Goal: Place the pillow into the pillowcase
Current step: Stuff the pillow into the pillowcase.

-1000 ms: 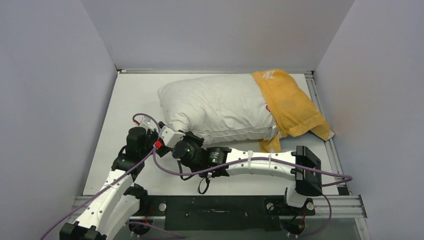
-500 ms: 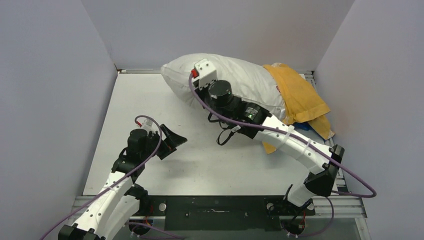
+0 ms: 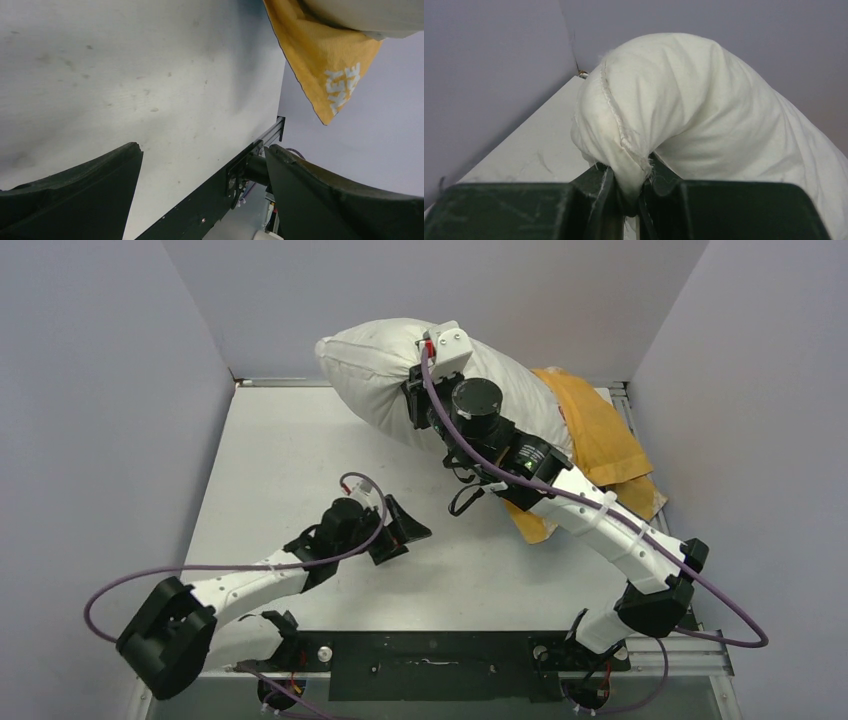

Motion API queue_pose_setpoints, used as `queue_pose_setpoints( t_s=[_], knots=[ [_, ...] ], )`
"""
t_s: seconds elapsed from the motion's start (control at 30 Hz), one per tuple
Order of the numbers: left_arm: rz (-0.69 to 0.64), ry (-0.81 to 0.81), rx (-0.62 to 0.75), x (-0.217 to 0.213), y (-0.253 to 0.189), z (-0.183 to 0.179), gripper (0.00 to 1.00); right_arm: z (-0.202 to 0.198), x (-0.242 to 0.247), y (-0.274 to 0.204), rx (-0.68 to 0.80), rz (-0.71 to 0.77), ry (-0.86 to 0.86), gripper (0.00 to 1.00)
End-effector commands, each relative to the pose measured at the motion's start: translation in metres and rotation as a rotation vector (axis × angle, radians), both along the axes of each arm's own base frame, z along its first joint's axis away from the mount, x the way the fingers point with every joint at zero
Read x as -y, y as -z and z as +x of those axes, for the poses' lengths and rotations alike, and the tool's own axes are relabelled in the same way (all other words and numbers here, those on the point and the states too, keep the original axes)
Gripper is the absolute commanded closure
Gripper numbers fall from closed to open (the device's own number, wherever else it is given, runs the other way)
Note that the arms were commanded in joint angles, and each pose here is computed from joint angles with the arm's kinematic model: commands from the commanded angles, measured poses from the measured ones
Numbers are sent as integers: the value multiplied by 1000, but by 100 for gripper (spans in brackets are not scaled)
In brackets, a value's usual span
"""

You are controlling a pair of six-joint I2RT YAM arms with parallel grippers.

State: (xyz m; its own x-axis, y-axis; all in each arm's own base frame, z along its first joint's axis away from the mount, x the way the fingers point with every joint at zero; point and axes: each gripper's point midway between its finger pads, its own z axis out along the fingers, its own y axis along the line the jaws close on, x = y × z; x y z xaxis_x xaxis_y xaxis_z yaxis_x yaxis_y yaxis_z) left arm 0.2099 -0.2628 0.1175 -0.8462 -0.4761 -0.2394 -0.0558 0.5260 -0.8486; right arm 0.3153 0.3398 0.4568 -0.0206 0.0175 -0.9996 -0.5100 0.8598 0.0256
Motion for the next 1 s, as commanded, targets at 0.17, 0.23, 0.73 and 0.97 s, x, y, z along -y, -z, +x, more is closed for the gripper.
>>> queue_pose_setpoints(
  t_s=[0.17,0.23,0.73,0.97],
  knots=[
    [-348,-49,123,109,-65,39,4,-52,64,-177,291,543,-48,95],
    [-420,-60,107,127,-64,43,4,-54,66,-180,293,555,-52,95],
    [-692,-179,-41,239,-20,68,11,-66,84,-193,307,602,-55,95],
    [-675,-274,-2,232,-3,85,76,-67,97,-194,313,595,-18,95]
  ],
)
